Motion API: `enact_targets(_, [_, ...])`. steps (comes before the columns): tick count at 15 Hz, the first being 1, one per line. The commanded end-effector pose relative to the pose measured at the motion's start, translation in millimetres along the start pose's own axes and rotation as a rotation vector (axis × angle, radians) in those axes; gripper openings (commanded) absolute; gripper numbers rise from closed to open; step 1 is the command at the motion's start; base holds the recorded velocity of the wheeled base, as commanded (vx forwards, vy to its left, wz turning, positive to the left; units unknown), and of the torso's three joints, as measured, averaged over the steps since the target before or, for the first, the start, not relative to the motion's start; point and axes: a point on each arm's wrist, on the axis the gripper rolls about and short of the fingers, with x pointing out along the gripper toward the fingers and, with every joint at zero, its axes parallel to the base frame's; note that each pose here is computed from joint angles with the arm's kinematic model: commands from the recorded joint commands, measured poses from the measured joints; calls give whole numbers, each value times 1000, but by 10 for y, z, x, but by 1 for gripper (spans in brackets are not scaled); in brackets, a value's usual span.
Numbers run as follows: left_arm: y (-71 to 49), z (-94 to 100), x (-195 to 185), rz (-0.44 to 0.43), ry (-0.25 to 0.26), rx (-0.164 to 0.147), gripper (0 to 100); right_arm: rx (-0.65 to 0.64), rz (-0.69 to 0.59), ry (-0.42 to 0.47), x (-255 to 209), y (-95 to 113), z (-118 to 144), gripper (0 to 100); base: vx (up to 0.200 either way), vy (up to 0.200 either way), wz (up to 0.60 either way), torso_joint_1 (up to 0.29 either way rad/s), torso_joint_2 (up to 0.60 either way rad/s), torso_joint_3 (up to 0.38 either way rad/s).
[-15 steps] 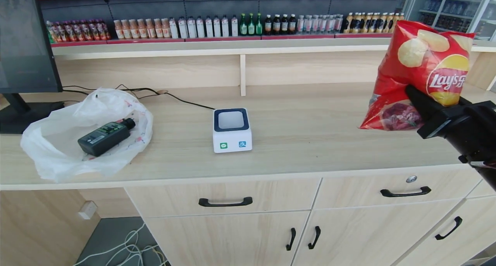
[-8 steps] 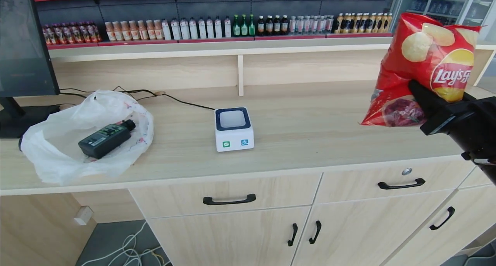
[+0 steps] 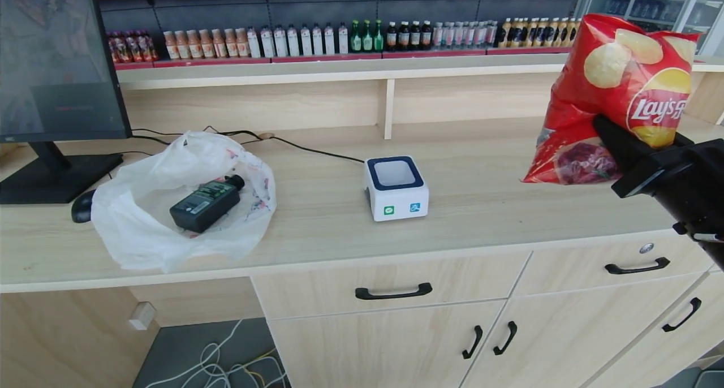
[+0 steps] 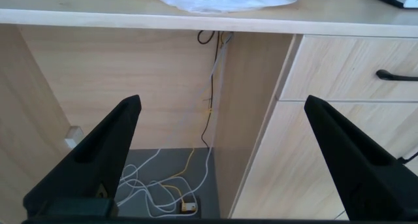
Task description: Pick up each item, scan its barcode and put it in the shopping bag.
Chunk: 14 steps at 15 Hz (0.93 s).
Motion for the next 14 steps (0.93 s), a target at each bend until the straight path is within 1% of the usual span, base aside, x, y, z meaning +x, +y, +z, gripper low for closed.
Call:
enact_targets(1, [0,0,0,0,-1,0,100,1,2,-1,-11,7,3,0,0,200,0,2,-2,7])
enact_targets(4, [0,0,0,0,-1,0,100,4,6,-3,-15,18,3,0,0,200,0,2,4,-1])
enact_targets(7, [0,0,0,0,-1,2,100,5,9,-9,-13,18,6,0,0,0,0,0,0,0])
enact_targets(11, [0,0,0,-1,-1,2,100,22,40,-8,-4,92,0,0,0,0,0,0,0,0])
enact_targets(14, [0,0,0,0,-1,2,100,21,40,-5,-10,93,-10,0,0,0,600,-2,2,2])
